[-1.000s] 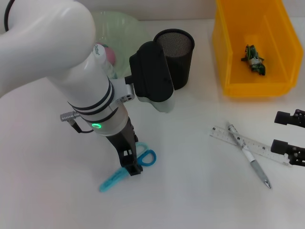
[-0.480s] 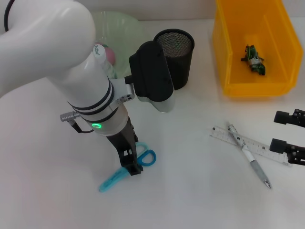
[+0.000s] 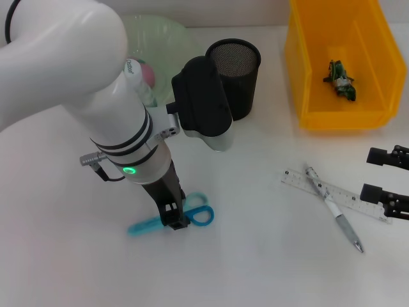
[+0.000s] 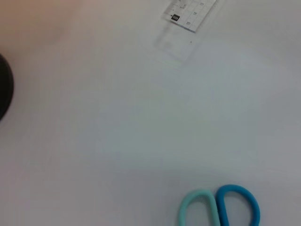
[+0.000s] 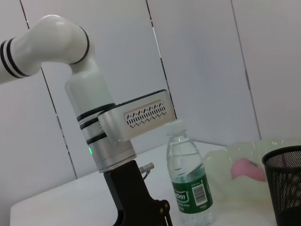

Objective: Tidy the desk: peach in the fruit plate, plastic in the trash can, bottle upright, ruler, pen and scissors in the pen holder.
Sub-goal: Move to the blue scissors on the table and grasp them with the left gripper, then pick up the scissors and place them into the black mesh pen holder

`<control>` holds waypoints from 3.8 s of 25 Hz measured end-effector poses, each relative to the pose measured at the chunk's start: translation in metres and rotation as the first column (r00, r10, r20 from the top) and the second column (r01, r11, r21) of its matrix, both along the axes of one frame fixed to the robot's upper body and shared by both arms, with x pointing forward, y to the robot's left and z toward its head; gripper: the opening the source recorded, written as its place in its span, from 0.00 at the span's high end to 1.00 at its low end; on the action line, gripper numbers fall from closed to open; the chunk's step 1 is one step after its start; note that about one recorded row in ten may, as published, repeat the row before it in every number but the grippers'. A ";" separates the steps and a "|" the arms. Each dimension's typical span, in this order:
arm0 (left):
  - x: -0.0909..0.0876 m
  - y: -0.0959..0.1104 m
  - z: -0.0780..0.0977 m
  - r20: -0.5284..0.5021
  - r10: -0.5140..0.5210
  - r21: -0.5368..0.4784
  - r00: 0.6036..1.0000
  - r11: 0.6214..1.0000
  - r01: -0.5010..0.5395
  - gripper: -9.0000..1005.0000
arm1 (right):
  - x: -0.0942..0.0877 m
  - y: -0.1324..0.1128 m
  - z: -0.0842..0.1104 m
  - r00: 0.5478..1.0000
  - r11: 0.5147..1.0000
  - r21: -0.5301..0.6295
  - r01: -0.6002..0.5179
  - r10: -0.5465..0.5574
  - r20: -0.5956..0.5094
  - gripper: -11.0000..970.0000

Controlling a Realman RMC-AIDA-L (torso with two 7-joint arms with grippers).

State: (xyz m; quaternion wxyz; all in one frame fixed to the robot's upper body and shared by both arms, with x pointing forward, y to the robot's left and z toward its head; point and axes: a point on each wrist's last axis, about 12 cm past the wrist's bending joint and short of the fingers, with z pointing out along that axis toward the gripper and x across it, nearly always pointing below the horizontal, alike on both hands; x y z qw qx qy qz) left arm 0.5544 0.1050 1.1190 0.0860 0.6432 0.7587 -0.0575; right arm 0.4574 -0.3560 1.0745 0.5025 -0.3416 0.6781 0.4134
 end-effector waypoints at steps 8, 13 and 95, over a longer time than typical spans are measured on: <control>0.000 0.000 0.000 0.000 0.000 -0.001 1.000 1.000 0.000 0.65 | -0.001 0.001 -0.001 1.000 1.000 0.002 0.003 -0.003 -0.002 0.21; -0.001 0.000 0.000 0.001 -0.001 -0.001 1.000 1.000 0.001 0.75 | -0.001 0.002 -0.002 1.000 1.000 0.004 0.005 -0.005 -0.004 0.21; 0.067 0.017 0.002 0.136 0.626 -0.956 0.767 0.286 -0.064 0.72 | -0.005 0.035 -0.018 0.999 0.992 0.116 0.051 -0.051 -0.003 0.21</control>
